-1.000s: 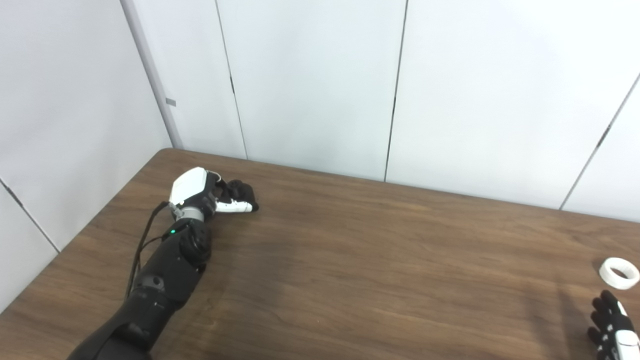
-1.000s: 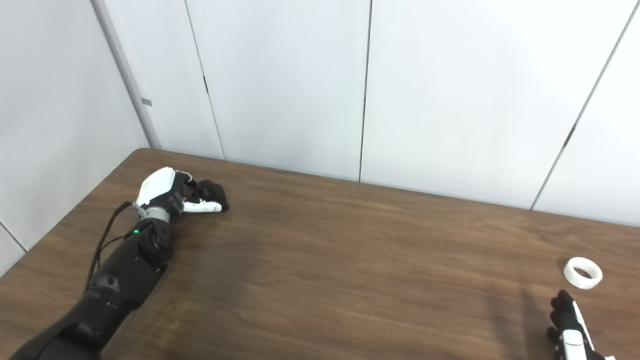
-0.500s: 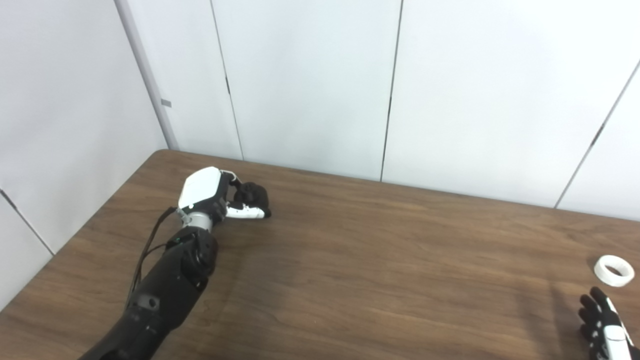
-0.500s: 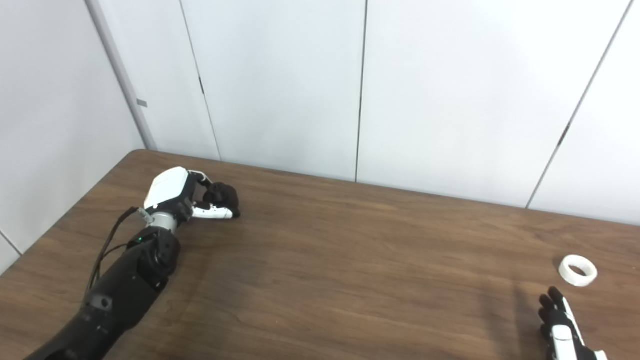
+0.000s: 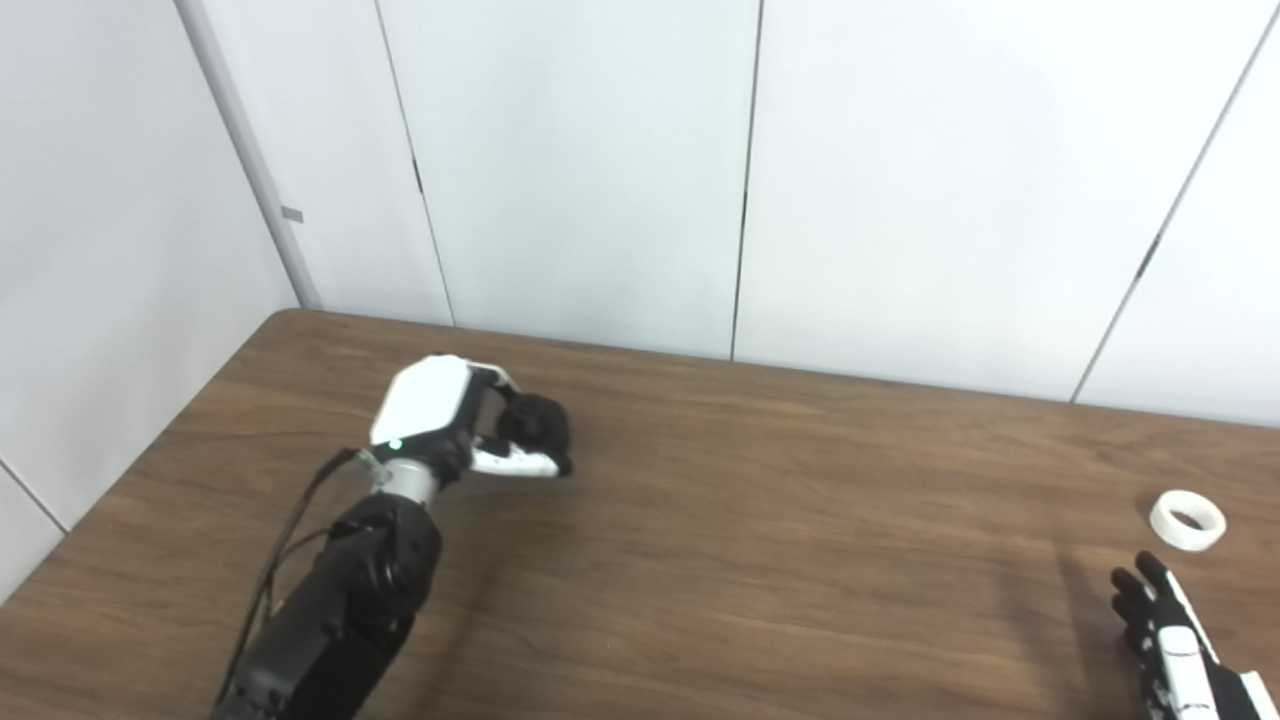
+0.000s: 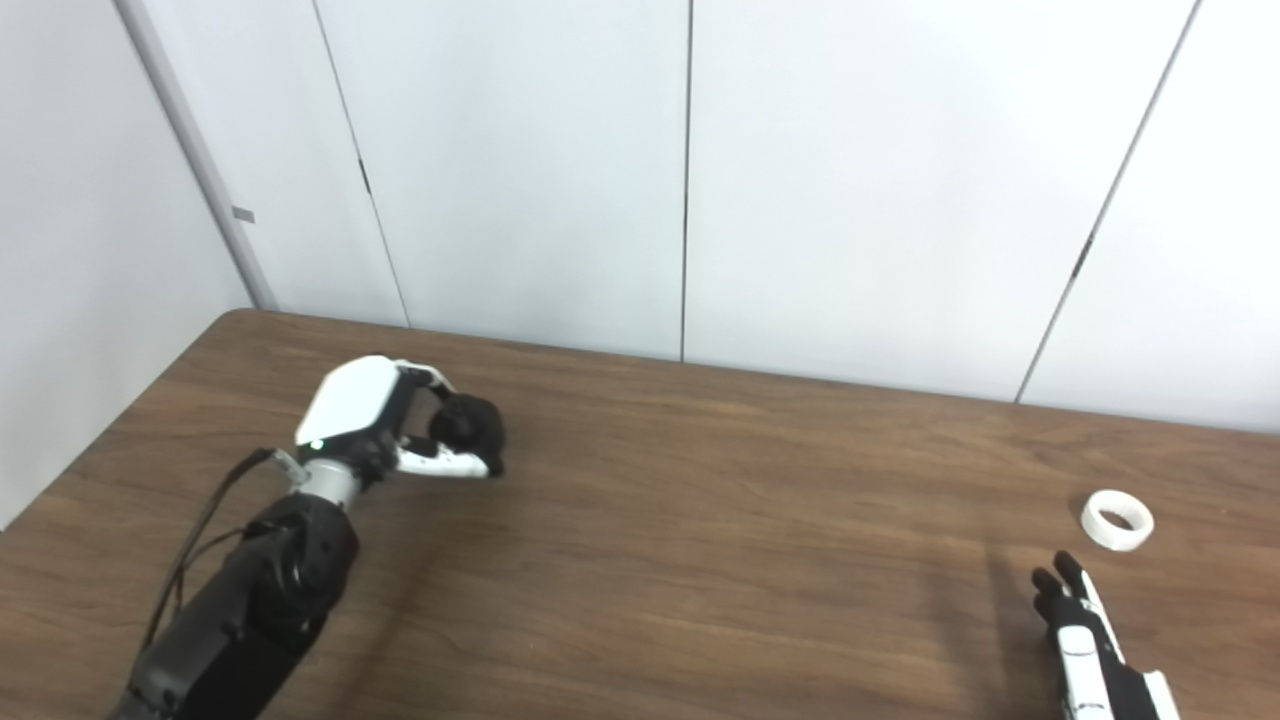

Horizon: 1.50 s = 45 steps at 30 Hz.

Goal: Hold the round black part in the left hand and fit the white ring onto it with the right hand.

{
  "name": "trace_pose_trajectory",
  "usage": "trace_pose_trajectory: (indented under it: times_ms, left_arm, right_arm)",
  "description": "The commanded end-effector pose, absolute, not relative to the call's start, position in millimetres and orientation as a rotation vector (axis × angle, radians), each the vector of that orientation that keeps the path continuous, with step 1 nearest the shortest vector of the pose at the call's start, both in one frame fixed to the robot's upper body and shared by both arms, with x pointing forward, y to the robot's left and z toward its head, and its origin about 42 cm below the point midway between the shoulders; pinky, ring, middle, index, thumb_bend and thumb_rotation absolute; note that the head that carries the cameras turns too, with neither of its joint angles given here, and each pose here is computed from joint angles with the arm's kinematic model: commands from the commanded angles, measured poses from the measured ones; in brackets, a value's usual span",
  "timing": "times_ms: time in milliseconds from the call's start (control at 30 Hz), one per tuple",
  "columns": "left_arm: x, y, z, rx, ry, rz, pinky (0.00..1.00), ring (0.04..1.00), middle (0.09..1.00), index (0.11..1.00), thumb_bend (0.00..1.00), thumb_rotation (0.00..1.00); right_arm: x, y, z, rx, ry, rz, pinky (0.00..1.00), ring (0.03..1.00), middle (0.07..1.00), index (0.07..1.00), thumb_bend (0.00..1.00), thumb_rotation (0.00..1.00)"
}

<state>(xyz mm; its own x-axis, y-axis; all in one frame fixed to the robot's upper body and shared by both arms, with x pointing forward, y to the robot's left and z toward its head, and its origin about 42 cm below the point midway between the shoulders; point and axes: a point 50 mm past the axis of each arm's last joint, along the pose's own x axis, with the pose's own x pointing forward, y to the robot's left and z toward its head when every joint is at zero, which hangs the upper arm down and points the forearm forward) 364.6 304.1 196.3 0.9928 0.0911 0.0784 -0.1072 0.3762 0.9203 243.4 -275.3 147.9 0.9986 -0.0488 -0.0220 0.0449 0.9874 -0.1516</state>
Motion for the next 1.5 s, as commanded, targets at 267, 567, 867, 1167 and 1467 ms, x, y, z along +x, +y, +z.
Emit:
trace_pose_trajectory:
  times_ms: [267,567,867,1167,1467]
  left_arm:
    - [337,243,207,1.175,-0.201,0.018,0.99,0.873,0.757,0.483,0.52,0.06]
    - [316,212,190,1.196,-0.249,-0.066,1.0,0.87,0.754,0.483,0.52,0.06]
    - [287,180,161,1.189,-0.272,-0.191,1.0,0.868,0.759,0.484,0.52,0.06]
    - [267,155,140,1.169,-0.277,-0.274,1.0,0.875,0.78,0.484,0.52,0.06]
    - [256,144,129,1.156,-0.252,-0.304,1.0,0.879,0.785,0.484,0.52,0.06]
  right_arm:
    - [252,-268,146,-0.156,-0.054,-0.044,1.0,0.944,0.927,0.942,0.43,1.0]
    - [253,-259,142,-0.148,-0.058,-0.058,1.0,0.918,0.9,0.917,0.49,1.0]
    - [254,-248,144,-0.135,-0.063,-0.074,1.0,0.907,0.899,0.906,0.47,1.0]
    - [253,-245,149,-0.136,-0.061,-0.074,1.0,0.907,0.895,0.906,0.48,1.0]
    - [255,-248,154,-0.135,-0.061,-0.081,1.0,0.911,0.89,0.898,0.54,1.0]
